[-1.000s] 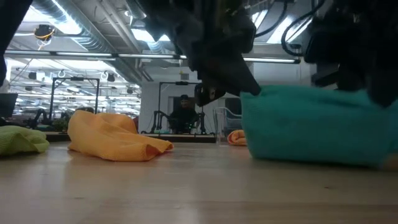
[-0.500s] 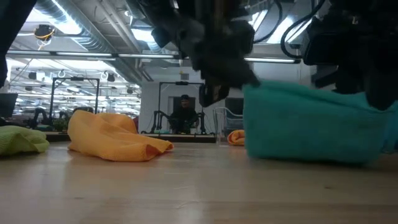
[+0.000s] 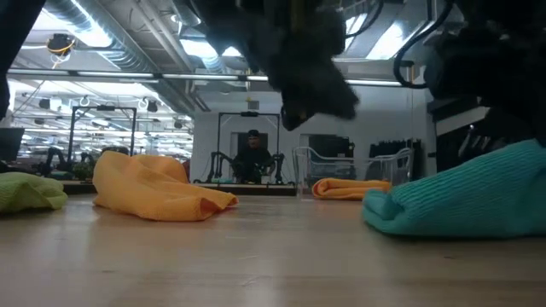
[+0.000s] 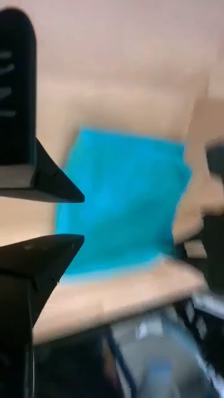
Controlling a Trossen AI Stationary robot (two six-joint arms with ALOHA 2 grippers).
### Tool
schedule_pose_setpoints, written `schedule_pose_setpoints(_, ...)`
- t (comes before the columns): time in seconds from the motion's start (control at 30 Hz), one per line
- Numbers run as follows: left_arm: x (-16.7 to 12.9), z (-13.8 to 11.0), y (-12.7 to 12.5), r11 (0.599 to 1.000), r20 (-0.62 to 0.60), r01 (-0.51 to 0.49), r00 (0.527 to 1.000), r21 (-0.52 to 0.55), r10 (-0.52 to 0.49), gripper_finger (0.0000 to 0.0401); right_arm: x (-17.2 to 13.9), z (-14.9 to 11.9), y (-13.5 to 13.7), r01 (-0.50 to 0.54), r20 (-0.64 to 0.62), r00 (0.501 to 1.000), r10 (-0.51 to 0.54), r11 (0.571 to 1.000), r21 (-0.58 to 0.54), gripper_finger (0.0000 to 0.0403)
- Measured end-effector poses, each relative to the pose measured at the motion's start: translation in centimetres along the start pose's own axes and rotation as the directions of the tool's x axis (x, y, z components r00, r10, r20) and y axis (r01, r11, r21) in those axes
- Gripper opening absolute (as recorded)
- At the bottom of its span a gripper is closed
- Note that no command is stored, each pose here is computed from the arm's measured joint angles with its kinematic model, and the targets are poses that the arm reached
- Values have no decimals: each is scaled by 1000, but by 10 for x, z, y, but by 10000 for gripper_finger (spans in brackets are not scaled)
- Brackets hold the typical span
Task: Fold microfiber towels
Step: Fold the blue microfiber towel
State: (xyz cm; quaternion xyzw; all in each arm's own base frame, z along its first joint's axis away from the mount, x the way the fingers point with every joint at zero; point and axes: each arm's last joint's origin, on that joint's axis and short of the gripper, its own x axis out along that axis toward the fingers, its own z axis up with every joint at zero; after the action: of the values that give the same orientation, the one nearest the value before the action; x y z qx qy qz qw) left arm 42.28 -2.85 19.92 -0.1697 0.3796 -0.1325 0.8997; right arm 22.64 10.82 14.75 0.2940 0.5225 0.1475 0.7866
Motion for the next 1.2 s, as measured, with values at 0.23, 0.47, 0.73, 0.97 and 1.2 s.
schedule_pose_setpoints(0.23,31,-12,-3,994,22,-67,998,87,65,96,0,3,2,-19,31,999,19,1000,7,13)
schedule_pose_setpoints(0.47,50,-20,-7,989,33,-52,998,137,48,97,-2,5,2,30,92,995,-32,999,20,13)
schedule_pose_setpoints(0.73,76,-46,6,986,-67,-93,992,135,103,97,-20,7,5,128,244,960,-137,990,55,13)
schedule_pose_setpoints(0.97,76,-46,9,992,-78,-89,992,87,96,92,-35,-2,-4,321,282,889,-361,930,177,12)
schedule_pose_setpoints(1.2,76,-47,9,997,-98,-42,994,72,49,92,-38,1,-12,430,357,788,-501,864,263,12)
